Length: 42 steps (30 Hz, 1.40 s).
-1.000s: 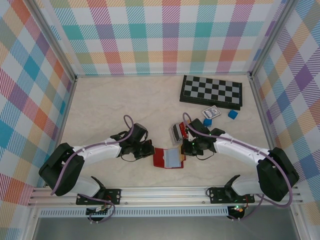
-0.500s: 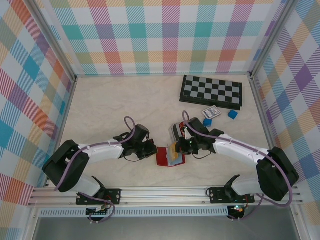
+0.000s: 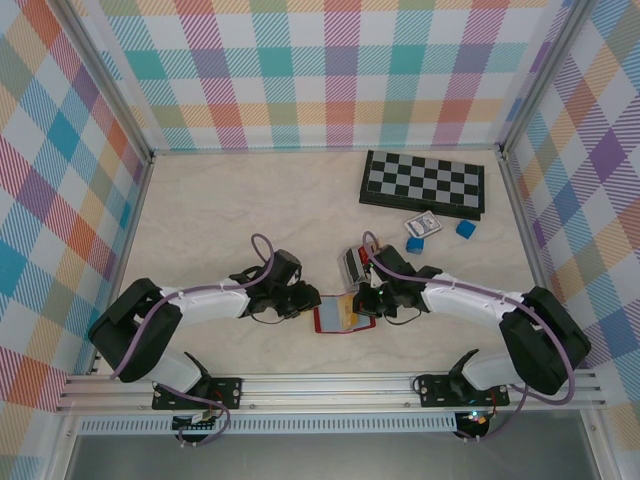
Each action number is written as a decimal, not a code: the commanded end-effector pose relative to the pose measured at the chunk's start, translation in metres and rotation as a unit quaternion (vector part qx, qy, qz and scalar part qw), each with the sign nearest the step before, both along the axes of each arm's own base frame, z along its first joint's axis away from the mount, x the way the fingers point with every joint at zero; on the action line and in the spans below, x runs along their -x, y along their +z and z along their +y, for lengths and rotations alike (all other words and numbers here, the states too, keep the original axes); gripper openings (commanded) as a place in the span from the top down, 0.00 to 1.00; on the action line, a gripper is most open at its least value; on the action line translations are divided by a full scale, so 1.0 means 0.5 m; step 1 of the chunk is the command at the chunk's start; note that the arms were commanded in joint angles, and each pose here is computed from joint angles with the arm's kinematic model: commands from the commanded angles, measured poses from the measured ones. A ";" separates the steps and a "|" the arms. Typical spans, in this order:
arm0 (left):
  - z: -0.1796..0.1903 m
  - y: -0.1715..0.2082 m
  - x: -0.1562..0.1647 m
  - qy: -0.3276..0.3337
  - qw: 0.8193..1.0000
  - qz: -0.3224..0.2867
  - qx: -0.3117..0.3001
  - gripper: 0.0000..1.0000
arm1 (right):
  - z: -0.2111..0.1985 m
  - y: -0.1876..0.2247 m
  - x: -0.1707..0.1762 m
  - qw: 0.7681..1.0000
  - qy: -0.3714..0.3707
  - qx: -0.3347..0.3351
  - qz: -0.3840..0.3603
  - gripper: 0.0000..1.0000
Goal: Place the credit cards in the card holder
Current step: Flip over the card slot in the card holder, then insert the credit card into the card slot.
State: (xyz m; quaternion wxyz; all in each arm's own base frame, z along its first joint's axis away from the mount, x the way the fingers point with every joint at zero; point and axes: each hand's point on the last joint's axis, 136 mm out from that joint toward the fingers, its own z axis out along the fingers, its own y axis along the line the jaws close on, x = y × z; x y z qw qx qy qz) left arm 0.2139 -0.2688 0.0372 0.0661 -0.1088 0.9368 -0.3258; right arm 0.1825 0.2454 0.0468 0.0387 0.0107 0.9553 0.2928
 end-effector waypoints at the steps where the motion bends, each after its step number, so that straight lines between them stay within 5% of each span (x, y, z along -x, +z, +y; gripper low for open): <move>1: 0.010 0.009 0.011 -0.007 1.000 -0.009 -0.010 0.58 | -0.011 -0.027 0.010 1.000 -0.014 0.013 0.017 1.00; 11: -0.014 0.001 0.014 -0.050 0.999 -0.008 -0.017 0.55 | -0.001 0.005 -0.002 0.999 -0.028 -0.032 0.010 1.00; 26: -0.014 -0.046 0.026 -0.073 0.995 0.012 -0.061 0.80 | -0.002 0.018 -0.012 0.994 -0.028 -0.109 0.010 0.99; 42: -0.022 -0.053 0.029 -0.076 0.995 0.018 -0.064 0.84 | -0.029 0.001 0.005 0.996 -0.031 -0.088 -0.001 1.00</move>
